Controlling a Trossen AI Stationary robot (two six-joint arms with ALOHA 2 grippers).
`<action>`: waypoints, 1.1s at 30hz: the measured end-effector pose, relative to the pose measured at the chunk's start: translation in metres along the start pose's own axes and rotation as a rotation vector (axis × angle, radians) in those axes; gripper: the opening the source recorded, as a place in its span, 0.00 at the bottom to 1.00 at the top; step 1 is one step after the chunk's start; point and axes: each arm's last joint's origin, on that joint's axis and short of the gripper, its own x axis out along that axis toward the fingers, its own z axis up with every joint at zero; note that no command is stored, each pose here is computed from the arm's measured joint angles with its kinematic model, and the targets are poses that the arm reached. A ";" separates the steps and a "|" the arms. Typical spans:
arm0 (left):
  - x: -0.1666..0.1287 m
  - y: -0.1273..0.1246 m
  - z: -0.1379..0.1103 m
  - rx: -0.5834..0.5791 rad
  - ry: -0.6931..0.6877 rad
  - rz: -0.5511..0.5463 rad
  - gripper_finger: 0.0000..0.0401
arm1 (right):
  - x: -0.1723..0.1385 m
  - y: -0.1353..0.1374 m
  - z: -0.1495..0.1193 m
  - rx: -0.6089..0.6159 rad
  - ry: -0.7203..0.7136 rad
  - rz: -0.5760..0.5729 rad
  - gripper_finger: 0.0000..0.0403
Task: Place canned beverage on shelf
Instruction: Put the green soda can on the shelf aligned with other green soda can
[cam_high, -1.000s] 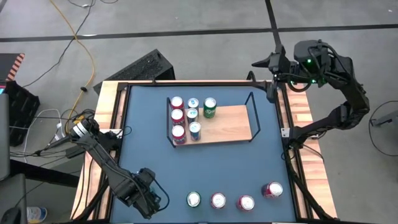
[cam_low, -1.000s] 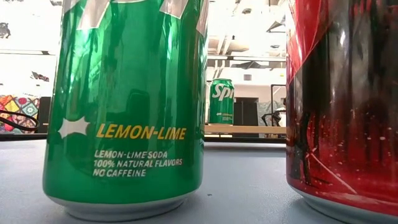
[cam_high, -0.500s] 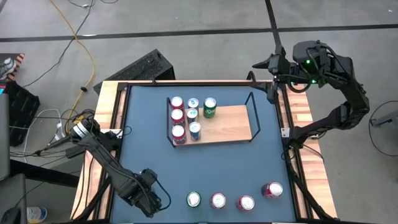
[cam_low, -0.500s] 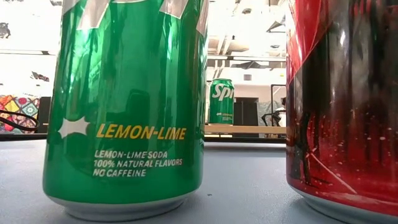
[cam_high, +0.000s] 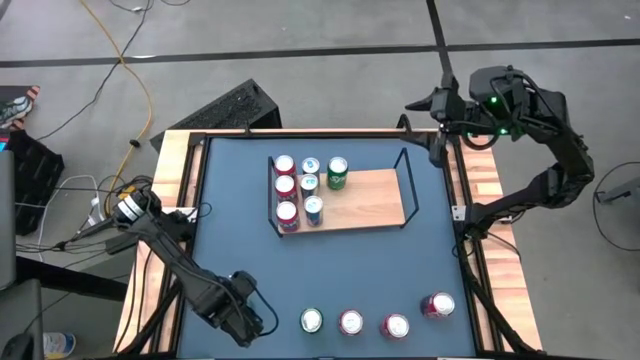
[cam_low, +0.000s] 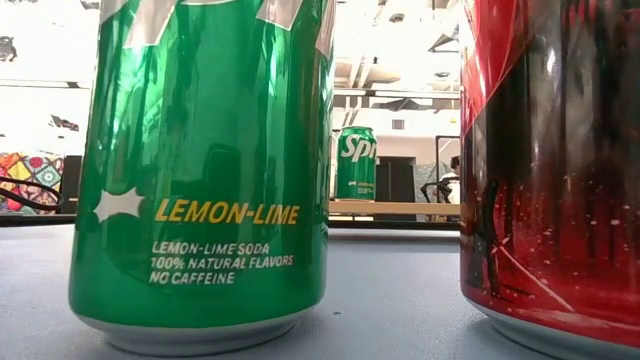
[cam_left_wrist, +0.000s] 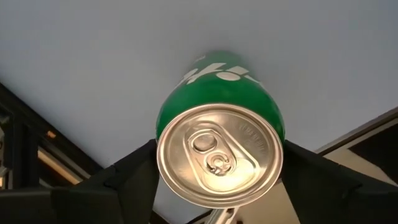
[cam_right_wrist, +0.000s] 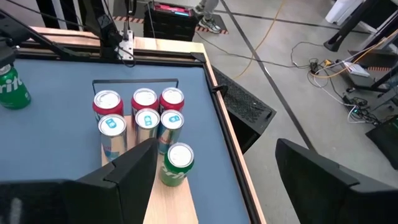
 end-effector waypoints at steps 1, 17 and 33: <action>0.000 -0.001 0.002 0.000 -0.002 -0.006 0.67 | 0.000 0.000 0.000 0.000 0.002 0.000 0.79; -0.060 -0.023 0.072 0.301 -0.142 -0.175 0.67 | 0.001 -0.005 -0.002 -0.035 0.018 -0.025 0.79; -0.177 0.008 0.180 0.547 -0.448 -0.298 0.67 | 0.001 -0.013 -0.008 -0.014 0.063 -0.061 0.79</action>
